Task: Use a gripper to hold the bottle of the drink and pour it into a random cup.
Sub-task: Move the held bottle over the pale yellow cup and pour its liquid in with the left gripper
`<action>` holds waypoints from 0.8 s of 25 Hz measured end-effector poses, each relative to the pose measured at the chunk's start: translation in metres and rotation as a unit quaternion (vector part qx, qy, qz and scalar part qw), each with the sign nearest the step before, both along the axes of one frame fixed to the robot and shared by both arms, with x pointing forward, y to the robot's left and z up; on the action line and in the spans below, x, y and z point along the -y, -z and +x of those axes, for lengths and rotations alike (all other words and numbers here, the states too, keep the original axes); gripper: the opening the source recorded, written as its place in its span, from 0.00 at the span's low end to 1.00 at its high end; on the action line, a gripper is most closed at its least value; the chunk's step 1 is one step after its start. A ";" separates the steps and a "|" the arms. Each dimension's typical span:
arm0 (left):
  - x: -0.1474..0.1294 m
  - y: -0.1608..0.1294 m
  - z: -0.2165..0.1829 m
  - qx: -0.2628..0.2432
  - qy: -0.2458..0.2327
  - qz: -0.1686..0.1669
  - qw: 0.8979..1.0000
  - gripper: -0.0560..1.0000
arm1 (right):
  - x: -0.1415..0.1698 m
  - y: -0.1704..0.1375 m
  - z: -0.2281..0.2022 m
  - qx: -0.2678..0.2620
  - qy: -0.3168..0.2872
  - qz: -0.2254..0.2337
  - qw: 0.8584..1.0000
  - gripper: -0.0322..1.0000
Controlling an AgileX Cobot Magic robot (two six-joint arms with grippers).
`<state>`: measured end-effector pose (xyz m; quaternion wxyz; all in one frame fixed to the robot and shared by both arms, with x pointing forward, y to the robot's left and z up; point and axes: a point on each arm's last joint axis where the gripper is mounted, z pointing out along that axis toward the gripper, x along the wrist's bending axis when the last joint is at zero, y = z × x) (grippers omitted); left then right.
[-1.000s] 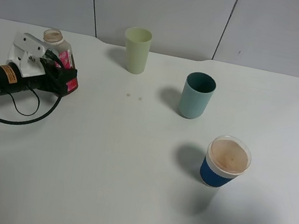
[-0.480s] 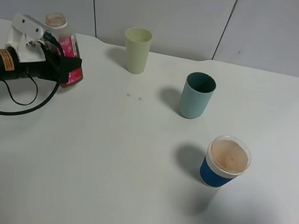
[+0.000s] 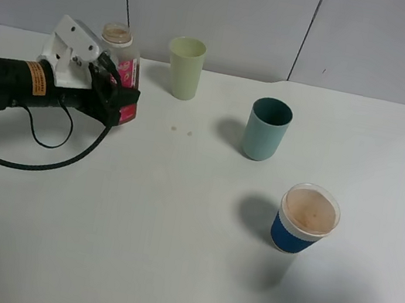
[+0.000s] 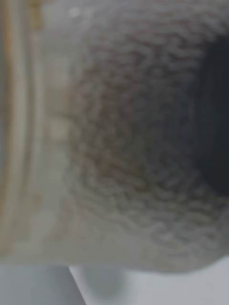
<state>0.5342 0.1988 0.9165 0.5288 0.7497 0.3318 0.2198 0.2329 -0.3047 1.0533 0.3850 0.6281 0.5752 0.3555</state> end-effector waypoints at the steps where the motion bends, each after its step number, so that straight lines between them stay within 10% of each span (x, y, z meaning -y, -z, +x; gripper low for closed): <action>1: 0.004 0.000 0.000 -0.003 0.004 0.007 1.000 0.38 | 0.000 0.000 0.000 0.000 0.000 0.000 1.000 1.00; 20: 0.006 -0.030 0.054 0.035 -0.033 0.110 0.993 0.38 | 0.000 0.000 0.000 0.000 0.000 0.000 1.000 1.00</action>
